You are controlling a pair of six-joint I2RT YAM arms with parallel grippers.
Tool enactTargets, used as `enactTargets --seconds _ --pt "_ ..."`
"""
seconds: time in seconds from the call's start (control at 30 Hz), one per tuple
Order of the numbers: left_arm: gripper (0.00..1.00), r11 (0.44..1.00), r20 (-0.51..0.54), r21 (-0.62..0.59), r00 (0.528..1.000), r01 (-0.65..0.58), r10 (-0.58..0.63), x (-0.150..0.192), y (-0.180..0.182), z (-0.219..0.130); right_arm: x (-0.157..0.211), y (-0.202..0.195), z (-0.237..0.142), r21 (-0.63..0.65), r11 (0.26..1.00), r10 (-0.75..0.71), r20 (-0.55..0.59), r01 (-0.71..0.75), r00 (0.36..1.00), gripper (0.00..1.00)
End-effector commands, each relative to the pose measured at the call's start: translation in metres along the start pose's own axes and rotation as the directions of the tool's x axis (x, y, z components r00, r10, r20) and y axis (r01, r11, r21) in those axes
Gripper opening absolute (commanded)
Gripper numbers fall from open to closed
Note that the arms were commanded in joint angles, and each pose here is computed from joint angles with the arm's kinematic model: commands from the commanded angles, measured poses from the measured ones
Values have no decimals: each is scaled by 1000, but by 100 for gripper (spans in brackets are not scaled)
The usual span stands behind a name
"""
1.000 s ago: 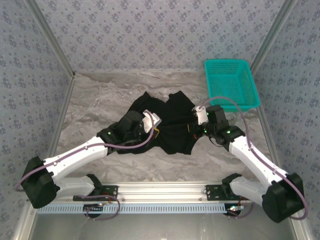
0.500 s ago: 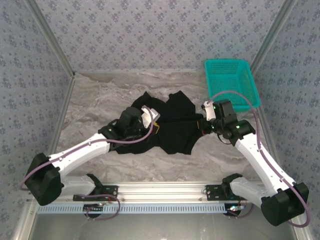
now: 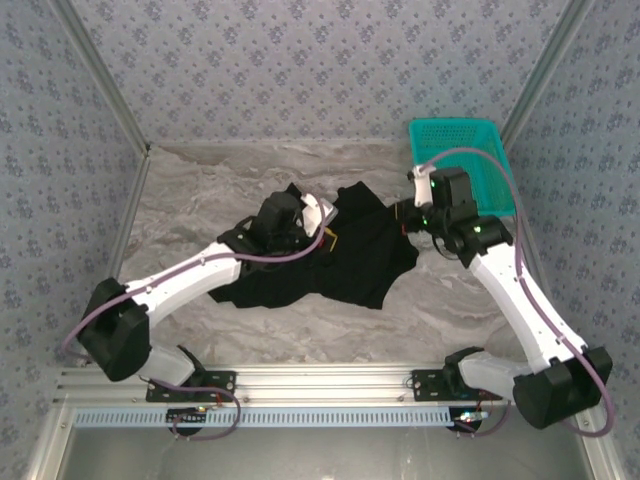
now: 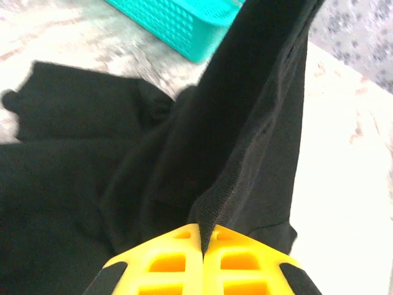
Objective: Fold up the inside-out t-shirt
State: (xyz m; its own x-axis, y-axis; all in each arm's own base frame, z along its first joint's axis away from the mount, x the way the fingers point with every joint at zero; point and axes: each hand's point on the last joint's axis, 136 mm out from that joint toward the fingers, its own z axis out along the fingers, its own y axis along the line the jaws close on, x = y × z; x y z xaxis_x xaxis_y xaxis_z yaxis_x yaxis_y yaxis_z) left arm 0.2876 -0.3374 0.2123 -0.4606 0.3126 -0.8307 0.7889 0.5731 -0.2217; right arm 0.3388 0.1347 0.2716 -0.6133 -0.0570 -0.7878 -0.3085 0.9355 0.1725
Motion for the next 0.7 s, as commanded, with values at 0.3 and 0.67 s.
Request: enactTargets --seconds 0.3,0.67 --pt "0 969 260 -238 966 63 1 -117 59 -71 -148 41 -17 -40 998 -39 366 58 930 0" --pt "0 963 299 -249 954 108 -29 -124 77 -81 -148 67 -21 -110 983 -103 349 150 931 0"
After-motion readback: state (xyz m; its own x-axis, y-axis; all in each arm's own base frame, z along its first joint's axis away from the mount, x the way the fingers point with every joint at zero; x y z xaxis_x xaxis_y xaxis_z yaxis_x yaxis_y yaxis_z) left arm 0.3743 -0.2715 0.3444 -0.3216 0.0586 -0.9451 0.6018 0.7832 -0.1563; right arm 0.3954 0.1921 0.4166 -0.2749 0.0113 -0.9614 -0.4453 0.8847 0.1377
